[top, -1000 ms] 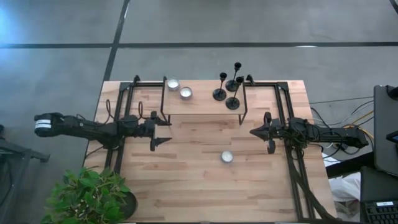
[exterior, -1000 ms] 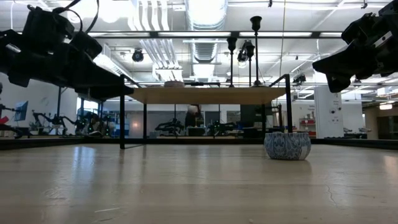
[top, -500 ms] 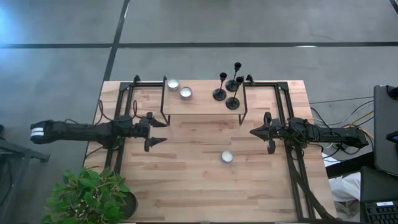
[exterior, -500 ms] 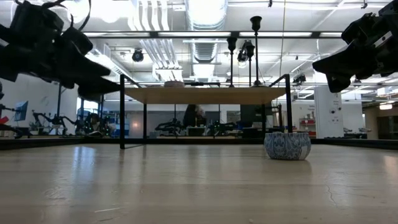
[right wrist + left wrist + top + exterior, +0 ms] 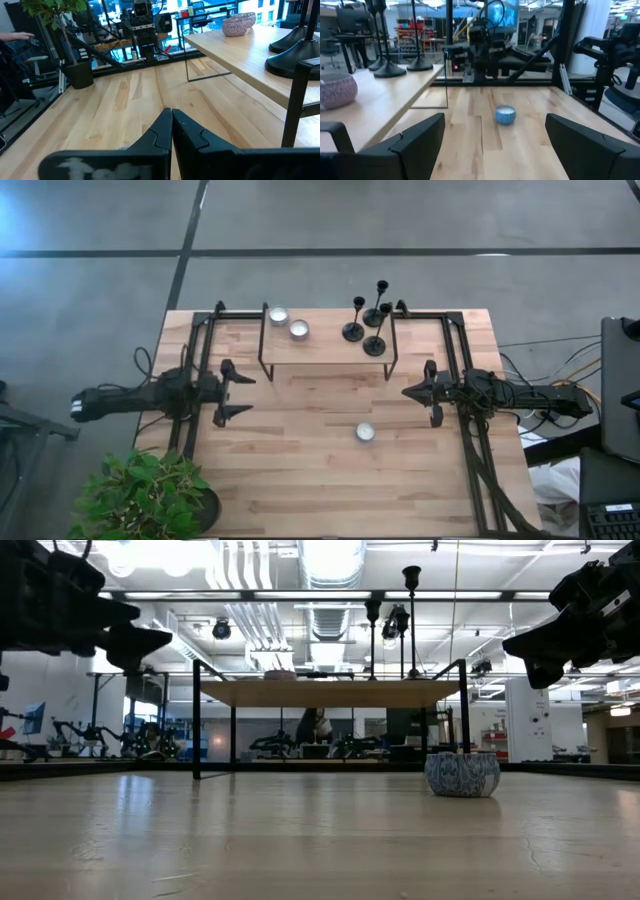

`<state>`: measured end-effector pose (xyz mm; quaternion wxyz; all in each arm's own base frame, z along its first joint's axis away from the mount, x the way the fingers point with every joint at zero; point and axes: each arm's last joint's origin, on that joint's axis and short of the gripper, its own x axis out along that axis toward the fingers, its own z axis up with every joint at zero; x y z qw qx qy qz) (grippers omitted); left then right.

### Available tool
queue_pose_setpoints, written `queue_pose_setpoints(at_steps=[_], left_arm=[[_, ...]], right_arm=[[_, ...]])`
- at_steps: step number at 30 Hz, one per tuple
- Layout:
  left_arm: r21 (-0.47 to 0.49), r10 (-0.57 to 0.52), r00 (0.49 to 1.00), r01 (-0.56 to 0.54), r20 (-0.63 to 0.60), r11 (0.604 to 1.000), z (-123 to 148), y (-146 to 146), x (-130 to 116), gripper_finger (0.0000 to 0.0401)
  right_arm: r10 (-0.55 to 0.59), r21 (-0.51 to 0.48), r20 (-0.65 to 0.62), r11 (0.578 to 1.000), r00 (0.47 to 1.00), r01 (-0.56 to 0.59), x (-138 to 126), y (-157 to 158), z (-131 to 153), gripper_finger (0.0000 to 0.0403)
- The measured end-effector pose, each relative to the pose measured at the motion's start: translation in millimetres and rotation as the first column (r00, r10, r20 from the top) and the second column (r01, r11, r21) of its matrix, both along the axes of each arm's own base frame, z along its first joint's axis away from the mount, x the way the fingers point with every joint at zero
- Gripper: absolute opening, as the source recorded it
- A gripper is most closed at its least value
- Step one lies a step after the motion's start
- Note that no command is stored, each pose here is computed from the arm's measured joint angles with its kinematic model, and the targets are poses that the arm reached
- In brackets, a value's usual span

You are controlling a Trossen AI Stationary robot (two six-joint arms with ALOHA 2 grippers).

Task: Pick & Place candle stick holders
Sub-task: Put the blue scented candle on the shelf

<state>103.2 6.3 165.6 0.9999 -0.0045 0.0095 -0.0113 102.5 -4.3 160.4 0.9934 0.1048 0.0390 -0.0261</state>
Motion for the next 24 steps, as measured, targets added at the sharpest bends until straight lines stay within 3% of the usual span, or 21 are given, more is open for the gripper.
queue_pose_setpoints(at_steps=[9, 24], left_arm=[[0.082, -0.014, 0.998, 0.01, 0.055, 0.997, 3.3, -2.2, -6.3, 0.0351], [0.087, 0.005, 0.999, -0.009, 0.038, 0.996, 1.9, -2.5, -5.2, 0.0351]], right_arm=[[0.0, 0.0, 0.001, 1.0, 1.0, 0.0, 0.0, 0.0, 0.1, 0.0009], [0.0, 0.0, 0.001, 1.0, 1.0, 0.0, -0.1, 0.0, 0.2, 0.0009]])
